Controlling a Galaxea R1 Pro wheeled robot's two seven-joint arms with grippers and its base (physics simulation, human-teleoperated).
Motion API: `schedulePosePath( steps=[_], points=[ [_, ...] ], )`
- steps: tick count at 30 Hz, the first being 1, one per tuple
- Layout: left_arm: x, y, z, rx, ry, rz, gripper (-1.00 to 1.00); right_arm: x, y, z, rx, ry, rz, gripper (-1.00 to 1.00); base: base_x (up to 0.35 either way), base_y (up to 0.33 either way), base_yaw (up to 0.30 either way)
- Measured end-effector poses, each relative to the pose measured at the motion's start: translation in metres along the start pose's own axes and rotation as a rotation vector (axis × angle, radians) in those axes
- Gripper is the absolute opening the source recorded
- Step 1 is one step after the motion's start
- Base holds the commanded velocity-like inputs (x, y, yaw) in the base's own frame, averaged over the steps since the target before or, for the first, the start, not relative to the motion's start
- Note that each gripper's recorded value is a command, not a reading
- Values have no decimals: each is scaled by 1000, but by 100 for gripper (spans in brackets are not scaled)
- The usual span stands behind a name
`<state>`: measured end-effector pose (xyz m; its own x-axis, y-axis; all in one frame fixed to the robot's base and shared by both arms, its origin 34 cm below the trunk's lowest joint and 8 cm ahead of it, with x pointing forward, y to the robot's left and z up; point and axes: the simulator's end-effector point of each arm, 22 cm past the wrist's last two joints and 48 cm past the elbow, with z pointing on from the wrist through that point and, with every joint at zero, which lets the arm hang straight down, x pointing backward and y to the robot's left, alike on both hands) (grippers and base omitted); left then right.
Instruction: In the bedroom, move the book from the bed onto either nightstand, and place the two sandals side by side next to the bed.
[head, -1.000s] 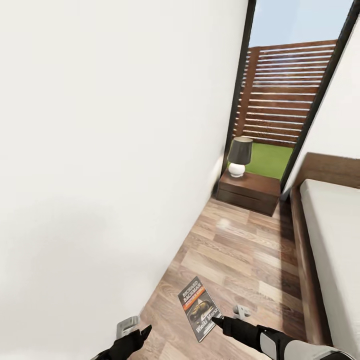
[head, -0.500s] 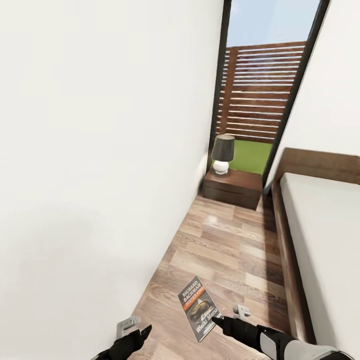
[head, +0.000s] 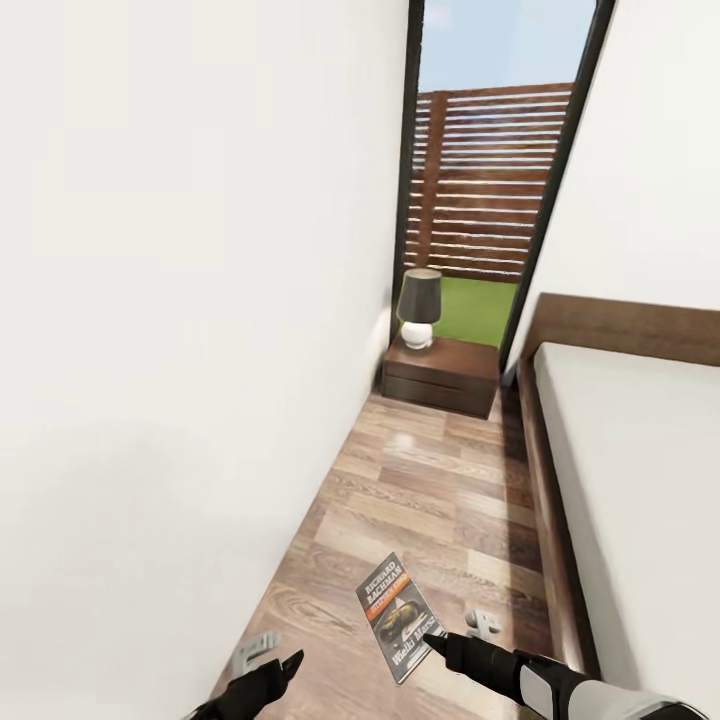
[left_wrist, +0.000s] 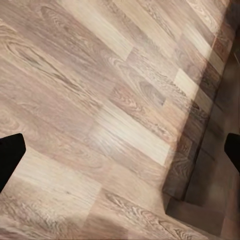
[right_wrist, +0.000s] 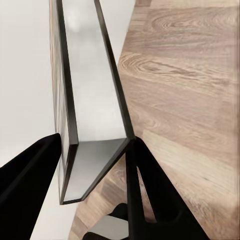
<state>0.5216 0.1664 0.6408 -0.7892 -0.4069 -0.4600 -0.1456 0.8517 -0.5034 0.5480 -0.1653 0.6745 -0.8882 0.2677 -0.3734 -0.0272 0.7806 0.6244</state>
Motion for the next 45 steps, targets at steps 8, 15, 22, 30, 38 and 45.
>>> schedulePosePath(
  steps=[8, 15, 22, 30, 38, 45],
  points=[
    [0, 0, 0, 0, 0, -1, 100, 0, 0, 0, 0, 1, -1, -100, 205, -146, -2],
    [0, 0, 0, 0, 0, 0, 100, 0, 0, 0, 0, 1, -1, -100, 157, 51, 0],
    [0, 0, 0, 0, 0, 0, 100, 0, 0, 0, 0, 2, -1, -100, 188, 90, 0],
    [0, 0, 0, 0, -1, -1, 100, 1, 0, 0, 0, 2, -2, -100, 286, 18, 0],
    [1, 1, 0, -1, 2, -1, 100, 1, 0, 1, 0, 1, 3, -100, 70, 0, -79],
    [3, 2, 1, -3, 7, -3, 100, 3, -2, 1, 2, 6, 5, -100, 2, 0, -217]
  ],
)
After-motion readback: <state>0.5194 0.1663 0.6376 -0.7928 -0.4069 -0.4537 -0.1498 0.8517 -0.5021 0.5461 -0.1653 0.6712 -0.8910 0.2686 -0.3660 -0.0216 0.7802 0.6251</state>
